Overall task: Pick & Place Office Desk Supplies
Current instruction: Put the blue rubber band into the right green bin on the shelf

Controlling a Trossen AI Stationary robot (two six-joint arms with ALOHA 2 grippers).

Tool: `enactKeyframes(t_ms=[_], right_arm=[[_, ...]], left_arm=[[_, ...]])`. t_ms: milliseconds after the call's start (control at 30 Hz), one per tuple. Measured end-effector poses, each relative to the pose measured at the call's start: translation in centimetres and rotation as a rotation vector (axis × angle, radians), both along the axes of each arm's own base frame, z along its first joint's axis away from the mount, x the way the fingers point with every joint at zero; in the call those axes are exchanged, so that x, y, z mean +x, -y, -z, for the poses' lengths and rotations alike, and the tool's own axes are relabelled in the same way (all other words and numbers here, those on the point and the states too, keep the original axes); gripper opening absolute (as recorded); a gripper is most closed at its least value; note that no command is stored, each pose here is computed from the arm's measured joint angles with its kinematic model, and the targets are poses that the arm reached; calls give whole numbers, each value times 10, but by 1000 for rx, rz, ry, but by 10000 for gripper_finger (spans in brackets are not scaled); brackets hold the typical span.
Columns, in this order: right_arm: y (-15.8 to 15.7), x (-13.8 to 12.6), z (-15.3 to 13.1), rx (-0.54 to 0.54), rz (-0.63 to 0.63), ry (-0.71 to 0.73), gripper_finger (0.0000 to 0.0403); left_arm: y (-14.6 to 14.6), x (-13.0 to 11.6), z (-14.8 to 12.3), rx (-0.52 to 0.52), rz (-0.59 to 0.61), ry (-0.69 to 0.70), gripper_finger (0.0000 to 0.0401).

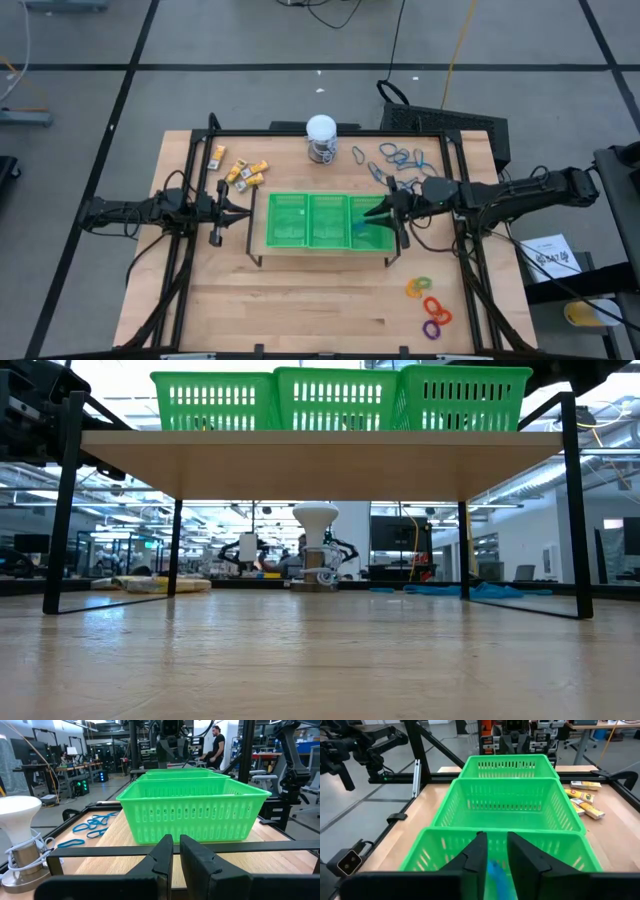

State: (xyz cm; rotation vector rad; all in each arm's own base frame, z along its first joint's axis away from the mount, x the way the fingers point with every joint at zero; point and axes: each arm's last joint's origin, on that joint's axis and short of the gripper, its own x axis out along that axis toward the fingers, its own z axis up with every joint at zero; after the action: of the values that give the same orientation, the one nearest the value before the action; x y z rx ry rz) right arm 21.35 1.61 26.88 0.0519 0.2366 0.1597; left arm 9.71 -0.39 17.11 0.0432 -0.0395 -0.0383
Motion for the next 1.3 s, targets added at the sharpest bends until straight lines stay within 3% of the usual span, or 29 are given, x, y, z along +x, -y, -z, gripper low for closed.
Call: enactKeyframes(t_ms=[233,367,733,900,1300], right_arm=[[2,-1,0,-22,15,0,114],[9,-7,-5,-85,124,17,123],[42,-44,-10,-240,797,-81,126],[54,-52,3,-242,977,-204,126],[68,-68,70,-150,1119,-357,126]], left_arm=[[0,0,0,0,0,0,45],[0,0,0,0,0,0,45],[0,0,0,0,0,0,45],[0,0,0,0,0,0,45],[0,0,0,0,0,0,45]])
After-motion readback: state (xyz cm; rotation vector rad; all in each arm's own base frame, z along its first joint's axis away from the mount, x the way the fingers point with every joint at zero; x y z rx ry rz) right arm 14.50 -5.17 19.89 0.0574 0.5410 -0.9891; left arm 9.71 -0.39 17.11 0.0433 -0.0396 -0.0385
